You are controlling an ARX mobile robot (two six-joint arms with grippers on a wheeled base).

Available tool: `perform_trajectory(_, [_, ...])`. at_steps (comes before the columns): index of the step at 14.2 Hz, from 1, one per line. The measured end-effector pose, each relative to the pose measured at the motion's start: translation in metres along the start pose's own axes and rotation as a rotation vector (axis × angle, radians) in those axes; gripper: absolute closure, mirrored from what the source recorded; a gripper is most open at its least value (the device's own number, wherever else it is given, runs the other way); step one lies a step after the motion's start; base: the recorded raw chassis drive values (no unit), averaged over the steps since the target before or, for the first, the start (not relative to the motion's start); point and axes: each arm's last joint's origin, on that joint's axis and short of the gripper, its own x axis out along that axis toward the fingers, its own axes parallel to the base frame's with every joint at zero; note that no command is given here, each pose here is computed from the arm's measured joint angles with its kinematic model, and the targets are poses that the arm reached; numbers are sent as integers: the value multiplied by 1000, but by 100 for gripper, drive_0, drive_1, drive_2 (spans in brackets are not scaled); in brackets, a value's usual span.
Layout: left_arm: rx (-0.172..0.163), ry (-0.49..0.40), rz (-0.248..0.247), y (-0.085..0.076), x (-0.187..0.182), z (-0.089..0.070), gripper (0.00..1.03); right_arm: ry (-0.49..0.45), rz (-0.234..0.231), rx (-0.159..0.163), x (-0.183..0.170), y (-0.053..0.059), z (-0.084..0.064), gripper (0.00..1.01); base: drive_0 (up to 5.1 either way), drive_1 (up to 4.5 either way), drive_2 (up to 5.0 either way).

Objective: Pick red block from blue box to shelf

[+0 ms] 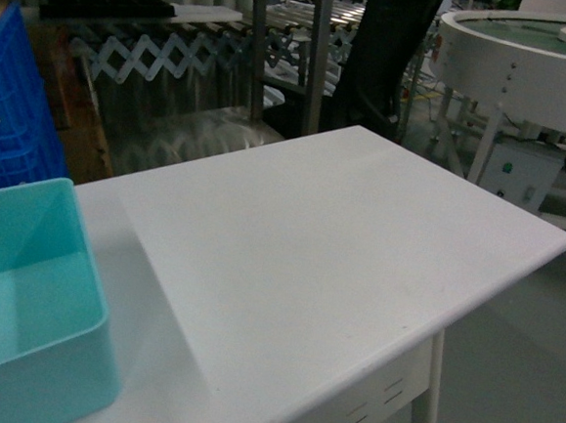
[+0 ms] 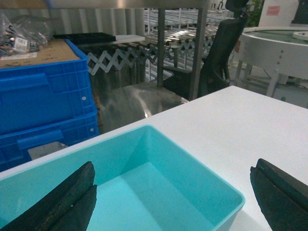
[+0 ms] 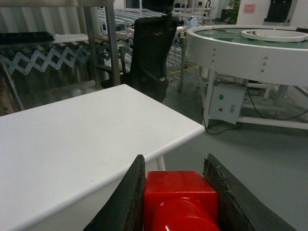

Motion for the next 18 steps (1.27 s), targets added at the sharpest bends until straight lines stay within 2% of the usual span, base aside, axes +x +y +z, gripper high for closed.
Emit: perform_trajectory(18, [0, 0, 0, 0, 0, 0, 5, 0, 0, 0, 0, 0, 0, 72, -161, -161, -161])
